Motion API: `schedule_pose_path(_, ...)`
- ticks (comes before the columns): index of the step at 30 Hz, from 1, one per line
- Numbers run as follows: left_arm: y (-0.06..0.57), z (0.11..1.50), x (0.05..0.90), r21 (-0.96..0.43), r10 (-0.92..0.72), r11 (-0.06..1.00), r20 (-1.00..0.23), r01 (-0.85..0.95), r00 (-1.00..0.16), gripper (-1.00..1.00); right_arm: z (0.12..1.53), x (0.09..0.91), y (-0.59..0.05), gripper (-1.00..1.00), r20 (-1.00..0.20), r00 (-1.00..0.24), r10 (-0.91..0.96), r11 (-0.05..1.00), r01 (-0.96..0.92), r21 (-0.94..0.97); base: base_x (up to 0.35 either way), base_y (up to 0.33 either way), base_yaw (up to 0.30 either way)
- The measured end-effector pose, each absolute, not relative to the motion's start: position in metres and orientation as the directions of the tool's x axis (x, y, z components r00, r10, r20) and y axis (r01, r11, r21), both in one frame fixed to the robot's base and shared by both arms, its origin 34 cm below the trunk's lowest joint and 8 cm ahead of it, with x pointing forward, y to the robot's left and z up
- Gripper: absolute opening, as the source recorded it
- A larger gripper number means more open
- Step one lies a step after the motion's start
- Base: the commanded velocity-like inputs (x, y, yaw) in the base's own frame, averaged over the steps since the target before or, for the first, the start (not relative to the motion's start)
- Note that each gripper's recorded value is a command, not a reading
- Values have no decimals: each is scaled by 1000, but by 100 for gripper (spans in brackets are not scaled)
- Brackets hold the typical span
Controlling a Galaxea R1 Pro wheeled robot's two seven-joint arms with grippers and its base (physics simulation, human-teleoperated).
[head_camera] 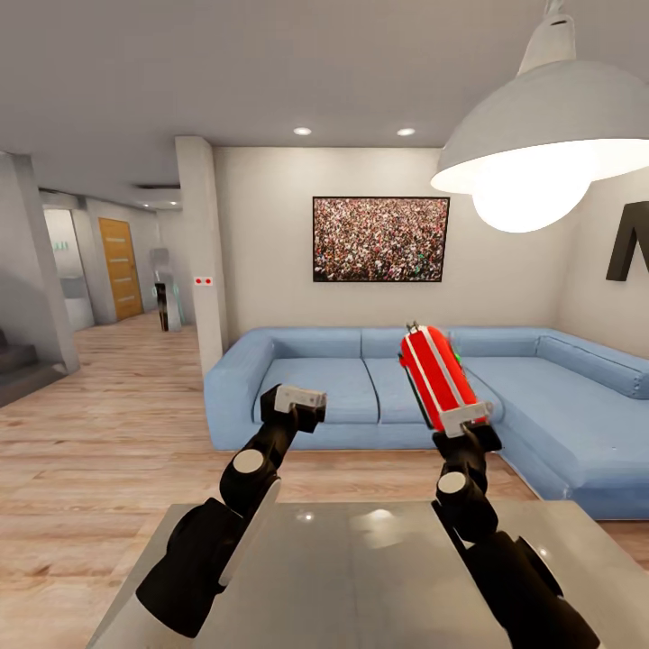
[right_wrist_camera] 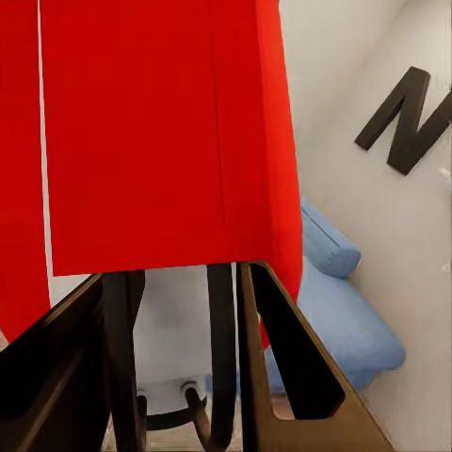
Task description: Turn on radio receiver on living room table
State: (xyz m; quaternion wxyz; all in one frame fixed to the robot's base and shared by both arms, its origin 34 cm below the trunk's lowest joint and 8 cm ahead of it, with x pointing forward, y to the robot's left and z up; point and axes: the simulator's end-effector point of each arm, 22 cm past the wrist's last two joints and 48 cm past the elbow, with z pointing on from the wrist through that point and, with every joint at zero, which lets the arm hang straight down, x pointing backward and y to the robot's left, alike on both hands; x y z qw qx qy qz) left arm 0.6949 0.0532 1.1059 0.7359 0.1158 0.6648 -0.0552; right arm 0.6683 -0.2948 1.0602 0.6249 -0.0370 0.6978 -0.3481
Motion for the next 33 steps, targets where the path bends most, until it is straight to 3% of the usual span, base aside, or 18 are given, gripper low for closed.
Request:
schedule_pose_path(11, 56, 1094, 700, 99, 82, 968, -993, 229, 84, 100, 1026, 668, -299, -100, -903, -320, -286, 875, 298, -383, 0, 0, 0)
schedule_pose_path(33, 75, 1068, 713, 87, 84, 978, -996, 191, 21, 100, 985, 661, -302, -100, -885, -455, -99, 944, 237, -228, 0, 0, 0)
